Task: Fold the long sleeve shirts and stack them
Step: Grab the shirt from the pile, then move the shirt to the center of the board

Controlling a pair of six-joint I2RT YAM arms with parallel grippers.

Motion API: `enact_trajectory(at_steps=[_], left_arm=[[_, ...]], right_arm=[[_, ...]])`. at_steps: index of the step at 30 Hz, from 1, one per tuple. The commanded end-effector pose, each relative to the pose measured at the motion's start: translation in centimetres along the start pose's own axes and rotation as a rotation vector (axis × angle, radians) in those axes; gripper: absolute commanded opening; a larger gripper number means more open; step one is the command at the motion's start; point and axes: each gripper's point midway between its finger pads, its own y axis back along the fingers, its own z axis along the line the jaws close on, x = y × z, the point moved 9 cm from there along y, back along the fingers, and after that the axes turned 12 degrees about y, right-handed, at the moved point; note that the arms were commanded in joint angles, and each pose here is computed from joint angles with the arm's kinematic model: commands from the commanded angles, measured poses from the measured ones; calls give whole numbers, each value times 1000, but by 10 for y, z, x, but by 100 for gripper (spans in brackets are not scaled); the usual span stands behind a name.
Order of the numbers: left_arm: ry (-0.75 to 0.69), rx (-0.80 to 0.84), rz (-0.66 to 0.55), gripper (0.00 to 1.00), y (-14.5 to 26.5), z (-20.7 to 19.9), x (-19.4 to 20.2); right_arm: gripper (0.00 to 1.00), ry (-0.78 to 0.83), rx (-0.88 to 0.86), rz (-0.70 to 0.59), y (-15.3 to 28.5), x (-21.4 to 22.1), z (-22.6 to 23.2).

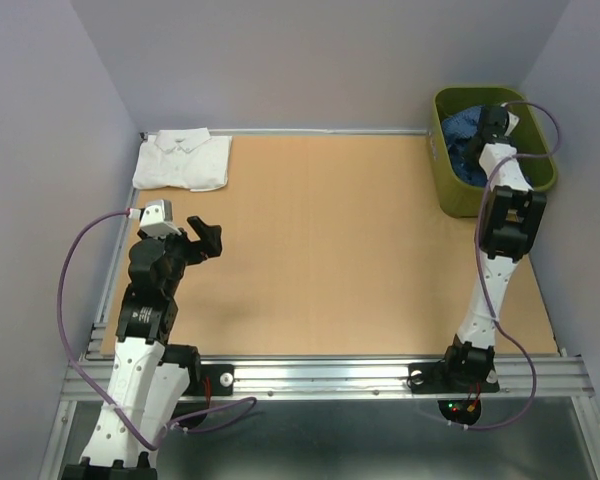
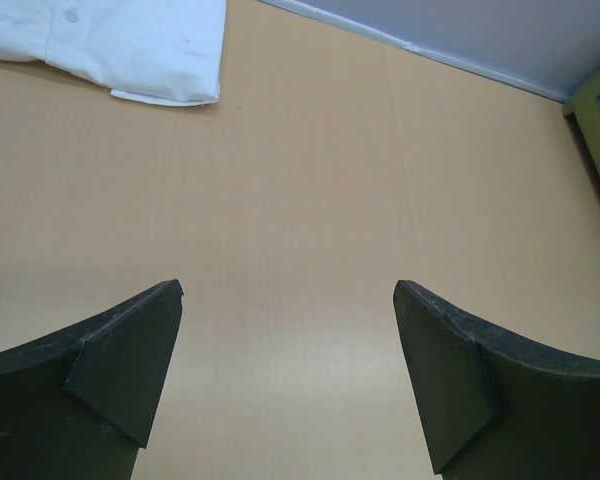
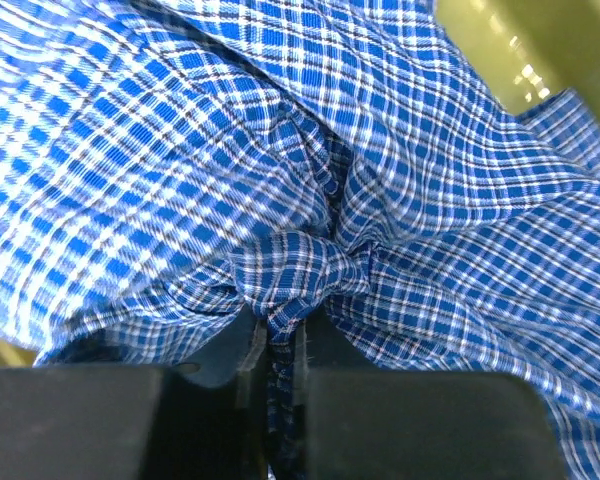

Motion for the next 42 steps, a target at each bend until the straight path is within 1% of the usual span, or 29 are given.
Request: enact_trajectory(at_steps=[1, 3, 4, 7, 8, 10, 11, 13, 14, 15, 16, 17, 20, 21, 23, 25, 28, 29, 30, 32, 33, 34, 36, 37, 38, 39, 40, 41, 42], left_arm=[[-19, 39, -44, 99, -2, -5, -7], [-18, 44, -48, 99, -1, -6, -7], [-18, 44, -51, 99, -1, -6, -7], [-18, 42, -65, 99, 2, -6, -8], [-17, 42, -71, 99, 2, -7, -8], [-14, 29, -87, 99, 4, -6, -9], [-17, 32, -95, 99, 6, -7, -10], [-16, 38, -107, 99, 8, -8, -11], [-18, 40, -113, 99, 9, -8, -11], [-18, 47, -121, 99, 11, -9, -12], [-18, 47, -126, 99, 12, -10, -12], [-19, 58, -135, 99, 15, -12, -14], [-20, 72, -143, 99, 18, -14, -14], [-20, 80, -150, 99, 20, -15, -14], [-21, 92, -152, 99, 21, -17, -14], [-23, 97, -154, 99, 22, -18, -15], [-19, 105, -158, 99, 25, -19, -15], [-18, 107, -157, 99, 25, -19, -15], [-18, 108, -156, 99, 25, -19, -15], [-9, 109, -153, 99, 24, -20, -14], [-7, 108, -152, 99, 24, -20, -14], [-7, 112, -144, 99, 23, -21, -14], [9, 119, -134, 99, 24, -22, -13], [16, 123, -131, 99, 25, -24, -14], [33, 133, -122, 99, 28, -26, -15], [39, 146, -124, 99, 29, -29, -17], [45, 158, -108, 99, 32, -31, -17], [48, 166, -100, 99, 34, -33, -18], [60, 169, -90, 99, 39, -36, -21]], right_arm=[[1, -28, -5, -298, 88, -95, -11], [1, -45, -15, -350, 111, -110, -15], [1, -64, -27, -407, 139, -125, -20], [1, -87, -39, -507, 182, -144, -24], [1, -97, -53, -569, 211, -157, -29], [0, -104, -104, -627, 238, -167, -31], [0, -100, -159, -683, 269, -174, -34], [1, -87, -236, -754, 302, -181, -30], [1, -76, -275, -811, 332, -185, -32], [1, -60, -310, -847, 349, -186, -29], [1, -29, -379, -890, 369, -187, -24], [0, 26, -474, -945, 401, -185, -16], [0, 85, -635, -1020, 446, -177, 1], [0, 97, -702, -1030, 457, -174, 5], [1, 158, -914, -1040, 491, -159, 24], [1, 179, -991, -1054, 514, -148, 32], [1, 197, -1102, -987, 522, -124, 55], [1, 206, -1145, -983, 535, -113, 60], [1, 224, -1144, -913, 518, -97, 72], [2, 226, -1149, -883, 522, -73, 83], [4, 234, -1148, -839, 513, -60, 91], [6, 229, -1119, -756, 489, -38, 103], [25, 252, -1141, -661, 478, -1, 118], [37, 287, -1129, -549, 452, 31, 128], [61, 302, -1164, -487, 451, 52, 133], [70, 314, -1167, -447, 445, 66, 134], [77, 350, -1155, -350, 426, 97, 135], [86, 362, -1162, -317, 426, 112, 134], [90, 360, -1145, -310, 426, 120, 125]])
